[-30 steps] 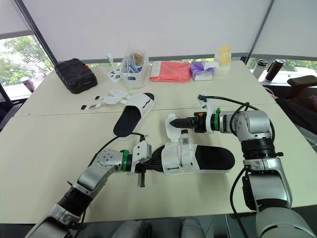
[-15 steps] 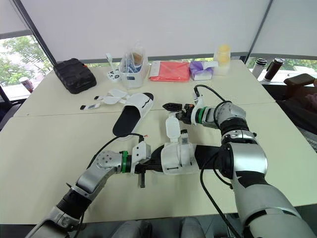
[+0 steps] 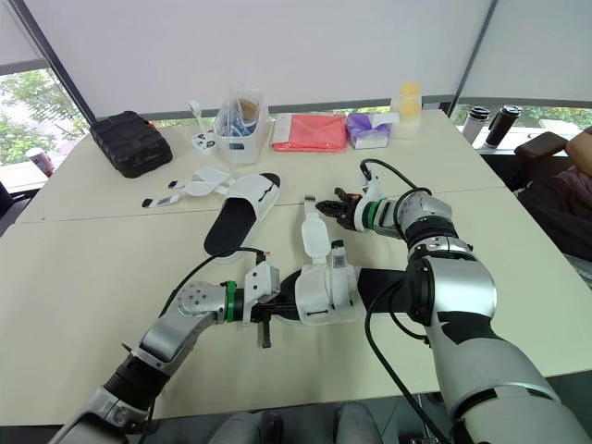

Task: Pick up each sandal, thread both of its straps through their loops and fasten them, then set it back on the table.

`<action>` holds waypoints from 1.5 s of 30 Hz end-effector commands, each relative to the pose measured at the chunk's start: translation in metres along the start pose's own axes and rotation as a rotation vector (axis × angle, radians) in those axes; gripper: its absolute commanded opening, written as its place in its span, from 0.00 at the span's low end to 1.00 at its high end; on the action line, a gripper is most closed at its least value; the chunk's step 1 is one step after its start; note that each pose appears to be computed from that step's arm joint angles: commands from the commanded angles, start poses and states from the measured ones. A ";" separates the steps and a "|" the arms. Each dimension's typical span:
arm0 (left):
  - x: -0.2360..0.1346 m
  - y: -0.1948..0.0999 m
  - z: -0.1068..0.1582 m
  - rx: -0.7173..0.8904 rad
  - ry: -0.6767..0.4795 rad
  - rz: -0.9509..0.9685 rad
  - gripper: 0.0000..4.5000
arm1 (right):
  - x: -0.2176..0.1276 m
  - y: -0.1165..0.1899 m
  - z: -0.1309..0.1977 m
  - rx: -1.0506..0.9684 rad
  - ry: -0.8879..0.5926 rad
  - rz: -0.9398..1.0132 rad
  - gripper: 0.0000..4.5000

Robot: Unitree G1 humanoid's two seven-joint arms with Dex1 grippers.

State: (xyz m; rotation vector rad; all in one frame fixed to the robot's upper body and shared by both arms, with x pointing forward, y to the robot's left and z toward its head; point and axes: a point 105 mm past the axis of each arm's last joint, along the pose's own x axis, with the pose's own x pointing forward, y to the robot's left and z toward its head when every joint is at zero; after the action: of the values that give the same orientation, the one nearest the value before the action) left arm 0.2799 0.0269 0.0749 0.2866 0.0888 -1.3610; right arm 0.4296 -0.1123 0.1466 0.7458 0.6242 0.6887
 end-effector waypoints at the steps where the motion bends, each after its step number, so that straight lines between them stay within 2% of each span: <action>1: 0.001 0.000 -0.021 -0.049 0.082 0.016 0.00 | -0.003 0.026 0.020 -0.037 -0.047 0.104 0.00; 6: 0.001 0.000 -0.021 -0.050 0.082 0.016 0.00 | -0.005 0.026 0.019 -0.043 -0.038 0.110 0.00; 9: 0.000 0.000 -0.021 -0.050 0.083 0.016 0.00 | -0.008 0.014 0.019 -0.103 -0.030 0.046 0.00; 12: 0.000 0.000 -0.021 -0.054 0.081 0.017 0.00 | -0.013 0.009 0.017 -0.134 -0.001 0.036 0.20; 18: 0.000 -0.002 -0.022 -0.060 0.080 0.018 0.00 | -0.032 0.005 0.016 -0.108 0.063 0.036 0.86; 24: 0.000 -0.004 -0.023 -0.062 0.080 0.012 0.00 | -0.036 0.007 0.002 -0.056 0.136 0.108 0.86; 31: -0.002 -0.007 -0.024 -0.055 0.092 0.009 0.00 | -0.013 0.027 -0.008 -0.038 0.155 0.193 0.86; 40: -0.004 -0.006 -0.025 -0.062 0.095 0.056 0.00 | 0.021 0.034 0.000 -0.062 0.015 0.111 0.86; 45: -0.005 -0.005 -0.025 -0.068 0.093 0.071 0.00 | 0.023 0.035 -0.001 -0.052 0.014 0.108 0.33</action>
State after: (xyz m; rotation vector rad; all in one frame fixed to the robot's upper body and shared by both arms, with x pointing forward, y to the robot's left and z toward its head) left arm 0.2774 0.0288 0.0756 0.2795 0.0827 -1.3029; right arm 0.4273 -0.0811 0.1447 0.7240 0.6353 0.7711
